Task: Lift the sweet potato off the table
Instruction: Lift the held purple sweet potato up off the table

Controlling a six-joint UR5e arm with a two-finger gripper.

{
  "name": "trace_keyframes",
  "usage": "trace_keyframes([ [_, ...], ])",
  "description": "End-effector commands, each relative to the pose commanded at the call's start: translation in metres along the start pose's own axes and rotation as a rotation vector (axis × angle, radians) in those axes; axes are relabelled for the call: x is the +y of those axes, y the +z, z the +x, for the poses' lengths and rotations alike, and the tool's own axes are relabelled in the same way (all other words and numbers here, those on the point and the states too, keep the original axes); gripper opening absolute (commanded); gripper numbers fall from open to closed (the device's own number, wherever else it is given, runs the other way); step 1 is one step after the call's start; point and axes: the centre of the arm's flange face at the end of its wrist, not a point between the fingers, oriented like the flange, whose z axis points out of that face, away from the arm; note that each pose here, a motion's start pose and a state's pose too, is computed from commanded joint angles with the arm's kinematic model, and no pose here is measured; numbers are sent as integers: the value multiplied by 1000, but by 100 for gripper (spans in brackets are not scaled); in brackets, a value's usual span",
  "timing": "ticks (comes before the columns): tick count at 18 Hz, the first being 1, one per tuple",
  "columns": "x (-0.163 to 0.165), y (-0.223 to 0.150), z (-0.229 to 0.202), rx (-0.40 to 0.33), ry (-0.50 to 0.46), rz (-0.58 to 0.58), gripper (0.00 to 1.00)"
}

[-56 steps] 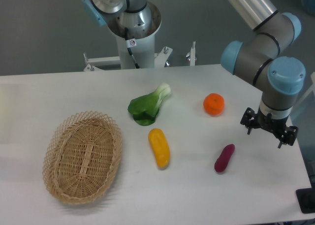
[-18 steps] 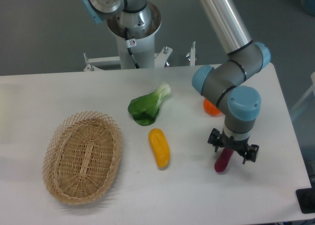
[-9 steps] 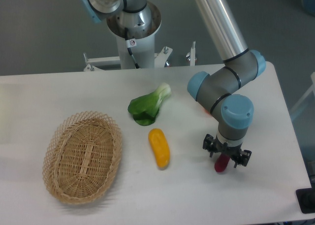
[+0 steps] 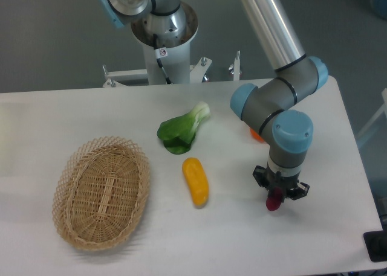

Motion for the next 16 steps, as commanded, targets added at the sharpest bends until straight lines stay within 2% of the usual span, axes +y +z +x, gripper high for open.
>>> trace_keyframes([
  [7, 13, -41, -15, -21, -27, 2, 30],
  [11, 25, -67, -41, -24, -41, -6, 30],
  [16, 32, -77, -61, -40, -57, 4, 30],
])
